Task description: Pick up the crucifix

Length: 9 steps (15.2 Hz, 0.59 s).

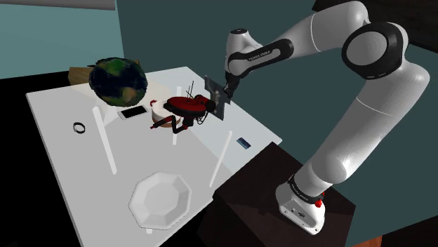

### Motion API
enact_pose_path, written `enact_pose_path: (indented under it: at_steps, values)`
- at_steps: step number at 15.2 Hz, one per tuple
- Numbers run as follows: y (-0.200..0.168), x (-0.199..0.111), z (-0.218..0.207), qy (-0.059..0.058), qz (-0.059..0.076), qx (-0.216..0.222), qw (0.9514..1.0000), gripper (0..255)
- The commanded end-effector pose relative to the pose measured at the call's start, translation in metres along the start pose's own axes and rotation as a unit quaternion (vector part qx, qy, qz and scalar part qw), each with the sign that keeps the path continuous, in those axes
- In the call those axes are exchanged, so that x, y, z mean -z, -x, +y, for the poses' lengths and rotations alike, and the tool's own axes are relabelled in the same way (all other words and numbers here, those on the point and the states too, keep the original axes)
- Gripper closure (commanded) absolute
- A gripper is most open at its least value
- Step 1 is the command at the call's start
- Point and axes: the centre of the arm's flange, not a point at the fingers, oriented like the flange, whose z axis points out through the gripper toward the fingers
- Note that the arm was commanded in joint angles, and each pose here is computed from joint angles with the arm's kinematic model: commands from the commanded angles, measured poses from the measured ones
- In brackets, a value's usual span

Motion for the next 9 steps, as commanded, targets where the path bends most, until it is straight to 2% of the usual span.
enact_pose_path:
  at_steps: [1, 3, 9]
  values:
    - [0.000, 0.000, 0.000, 0.000, 0.000, 0.000, 1.0000, 255]
    - [-0.001, 0.000, 0.000, 0.000, 0.000, 0.000, 1.0000, 255]
    - [0.001, 0.031, 0.007, 0.000, 0.000, 0.000, 1.0000, 255]
